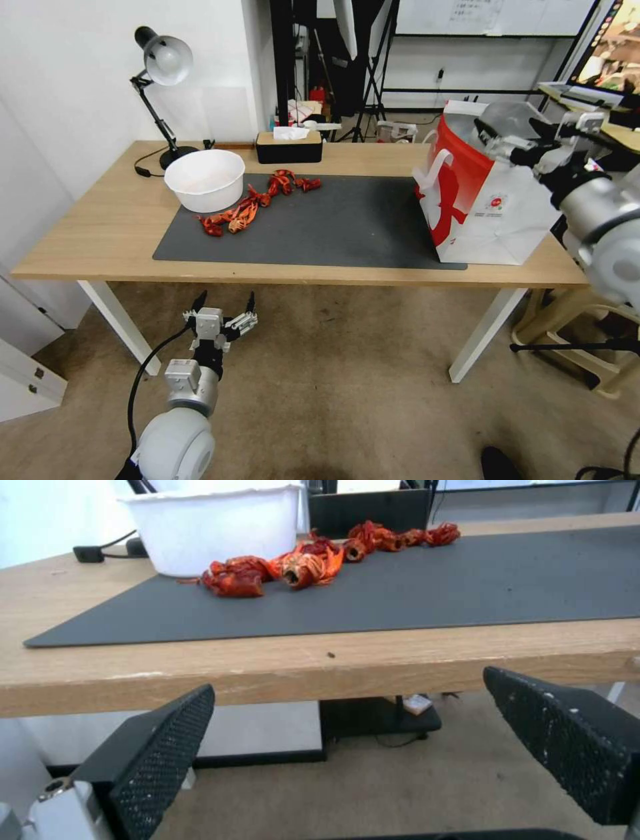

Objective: Close the takeout container lid, then place the container into the takeout bag.

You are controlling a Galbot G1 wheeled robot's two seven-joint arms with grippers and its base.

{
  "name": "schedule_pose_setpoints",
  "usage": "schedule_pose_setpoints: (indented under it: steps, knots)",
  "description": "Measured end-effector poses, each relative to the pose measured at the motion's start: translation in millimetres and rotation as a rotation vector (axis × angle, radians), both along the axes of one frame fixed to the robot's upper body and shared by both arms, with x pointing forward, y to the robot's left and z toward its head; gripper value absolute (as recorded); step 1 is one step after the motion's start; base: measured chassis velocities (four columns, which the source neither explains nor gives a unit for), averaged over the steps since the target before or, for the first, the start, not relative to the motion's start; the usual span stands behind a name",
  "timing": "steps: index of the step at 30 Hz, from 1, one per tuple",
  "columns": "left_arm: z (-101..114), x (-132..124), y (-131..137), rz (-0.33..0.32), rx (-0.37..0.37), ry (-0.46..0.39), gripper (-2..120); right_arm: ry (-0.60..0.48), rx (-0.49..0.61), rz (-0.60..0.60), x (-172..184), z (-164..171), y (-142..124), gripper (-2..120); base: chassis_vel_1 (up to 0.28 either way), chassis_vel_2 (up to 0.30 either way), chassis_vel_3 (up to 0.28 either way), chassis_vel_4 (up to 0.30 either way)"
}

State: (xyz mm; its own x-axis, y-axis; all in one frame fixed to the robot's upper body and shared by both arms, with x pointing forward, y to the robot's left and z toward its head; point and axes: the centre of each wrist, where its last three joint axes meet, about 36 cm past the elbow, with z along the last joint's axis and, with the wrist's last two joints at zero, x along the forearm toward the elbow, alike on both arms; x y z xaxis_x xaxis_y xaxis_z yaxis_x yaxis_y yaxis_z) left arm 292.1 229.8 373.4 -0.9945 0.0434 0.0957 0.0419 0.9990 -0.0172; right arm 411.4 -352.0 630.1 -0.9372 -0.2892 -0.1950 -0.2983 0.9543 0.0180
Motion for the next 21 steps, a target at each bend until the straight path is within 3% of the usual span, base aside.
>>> schedule_pose_setpoints:
  steps: [10, 13, 19, 21]
  knots:
    - [-1, -3, 4, 0.001, -0.022, -0.010, 100, -0.005, -0.061, 0.028, -64, -54, 24, 109, 0.000, 0.000, 0.000, 0.000]
    - [-3, -5, 4, 0.002, -0.030, -0.010, 100, 0.001, -0.033, -0.022, -82, -81, 31, 103, 0.000, 0.000, 0.000, 0.000]
    - [-7, -7, 5, 0.002, -0.040, -0.021, 100, 0.015, 0.039, -0.134, -116, -137, 45, 100, 0.000, 0.000, 0.000, 0.000]
    - [-7, -7, 5, 0.002, -0.040, -0.021, 100, 0.015, 0.039, -0.134, -116, -137, 45, 100, 0.000, 0.000, 0.000, 0.000]
